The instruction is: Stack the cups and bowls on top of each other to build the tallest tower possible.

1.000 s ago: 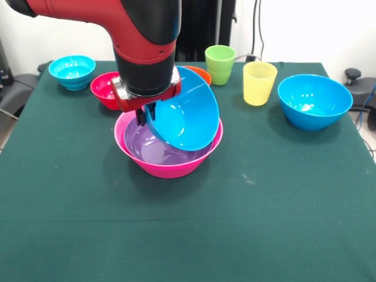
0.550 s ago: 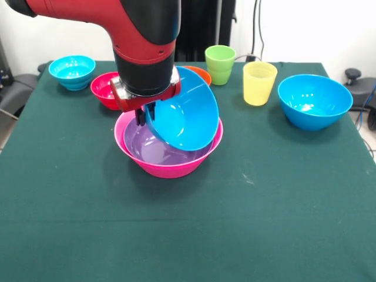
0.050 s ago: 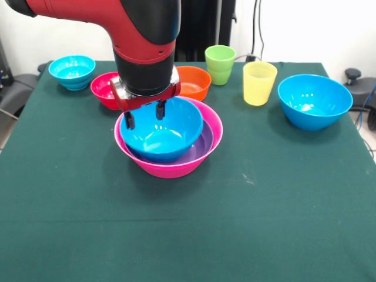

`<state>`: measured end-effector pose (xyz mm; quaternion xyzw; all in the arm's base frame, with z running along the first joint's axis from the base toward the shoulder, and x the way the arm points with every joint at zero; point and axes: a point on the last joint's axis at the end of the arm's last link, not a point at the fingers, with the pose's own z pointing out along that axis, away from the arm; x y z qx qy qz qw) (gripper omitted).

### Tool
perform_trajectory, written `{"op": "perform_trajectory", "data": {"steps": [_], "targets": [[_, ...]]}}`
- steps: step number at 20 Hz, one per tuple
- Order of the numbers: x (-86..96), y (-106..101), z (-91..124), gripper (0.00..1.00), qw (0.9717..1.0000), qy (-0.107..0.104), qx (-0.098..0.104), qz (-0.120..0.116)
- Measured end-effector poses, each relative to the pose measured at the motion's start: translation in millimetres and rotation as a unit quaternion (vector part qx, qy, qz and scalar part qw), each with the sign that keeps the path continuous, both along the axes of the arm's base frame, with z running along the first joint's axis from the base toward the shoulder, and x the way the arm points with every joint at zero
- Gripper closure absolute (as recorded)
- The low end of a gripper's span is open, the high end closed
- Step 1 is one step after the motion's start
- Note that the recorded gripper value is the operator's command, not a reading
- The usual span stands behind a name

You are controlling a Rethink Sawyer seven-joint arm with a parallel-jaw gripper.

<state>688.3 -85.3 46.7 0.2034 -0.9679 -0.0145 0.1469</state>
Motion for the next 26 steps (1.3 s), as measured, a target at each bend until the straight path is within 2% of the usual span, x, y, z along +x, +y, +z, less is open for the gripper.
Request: {"op": "perform_trajectory", "data": {"steps": [13,20,26], "targets": [[0.1,0.1,0.1,0.00,1.0000,0.000,0.000,0.000],[-0.5,3.9,3.3,0.00,1.0000,0.002,-0.006,0.004],[0.0,13.6,18.0,0.00,0.9998,0.012,-0.012,0.009]]}}
